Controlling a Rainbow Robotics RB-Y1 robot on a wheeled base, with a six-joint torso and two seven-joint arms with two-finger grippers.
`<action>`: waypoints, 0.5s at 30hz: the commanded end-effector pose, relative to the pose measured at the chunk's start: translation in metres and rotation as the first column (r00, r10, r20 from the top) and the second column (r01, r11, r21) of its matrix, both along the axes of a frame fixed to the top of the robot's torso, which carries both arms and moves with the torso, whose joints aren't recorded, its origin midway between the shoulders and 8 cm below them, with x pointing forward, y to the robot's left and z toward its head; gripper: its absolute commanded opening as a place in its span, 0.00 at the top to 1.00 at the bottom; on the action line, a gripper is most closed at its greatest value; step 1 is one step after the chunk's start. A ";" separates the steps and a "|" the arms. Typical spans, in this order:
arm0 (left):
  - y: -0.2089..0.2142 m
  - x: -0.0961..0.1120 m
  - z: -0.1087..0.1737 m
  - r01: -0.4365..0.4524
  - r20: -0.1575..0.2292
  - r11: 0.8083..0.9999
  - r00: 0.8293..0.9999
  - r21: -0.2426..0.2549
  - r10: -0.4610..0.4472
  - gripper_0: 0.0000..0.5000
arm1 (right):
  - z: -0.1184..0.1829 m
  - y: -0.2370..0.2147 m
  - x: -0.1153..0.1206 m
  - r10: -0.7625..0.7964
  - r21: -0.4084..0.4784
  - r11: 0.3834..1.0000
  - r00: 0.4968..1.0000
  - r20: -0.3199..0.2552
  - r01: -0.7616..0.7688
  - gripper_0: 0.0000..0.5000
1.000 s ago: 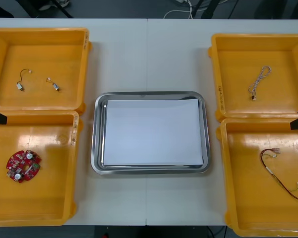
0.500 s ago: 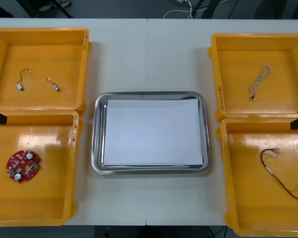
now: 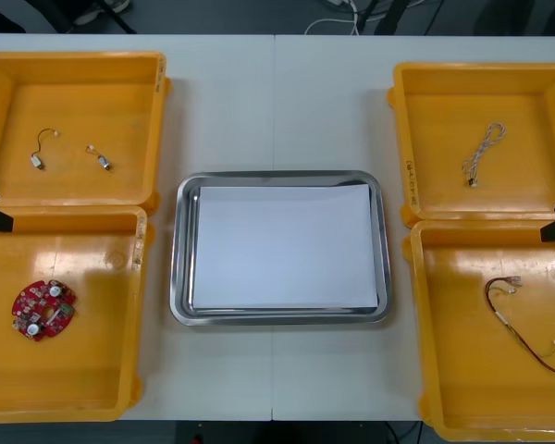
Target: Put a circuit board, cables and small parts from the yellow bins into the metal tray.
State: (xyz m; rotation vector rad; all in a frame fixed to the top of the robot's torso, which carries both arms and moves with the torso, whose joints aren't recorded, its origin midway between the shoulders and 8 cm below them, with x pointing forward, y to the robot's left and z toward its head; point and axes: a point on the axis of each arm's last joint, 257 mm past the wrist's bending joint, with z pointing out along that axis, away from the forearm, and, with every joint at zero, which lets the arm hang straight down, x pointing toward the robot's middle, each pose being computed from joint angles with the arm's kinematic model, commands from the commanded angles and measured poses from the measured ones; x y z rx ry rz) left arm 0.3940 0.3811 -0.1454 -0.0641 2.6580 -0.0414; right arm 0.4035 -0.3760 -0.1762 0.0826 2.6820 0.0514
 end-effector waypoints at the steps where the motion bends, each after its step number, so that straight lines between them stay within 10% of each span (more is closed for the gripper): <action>1: 0.003 0.008 0.018 0.073 0.033 0.995 0.997 0.067 -0.075 0.00 | 0.010 -0.001 0.000 0.002 0.000 1.000 1.000 0.030 -0.002 0.00; 15: 0.003 0.008 0.018 0.073 0.033 0.995 0.997 0.067 -0.075 0.00 | 0.010 -0.001 0.000 0.002 0.000 1.000 1.000 0.030 -0.002 0.00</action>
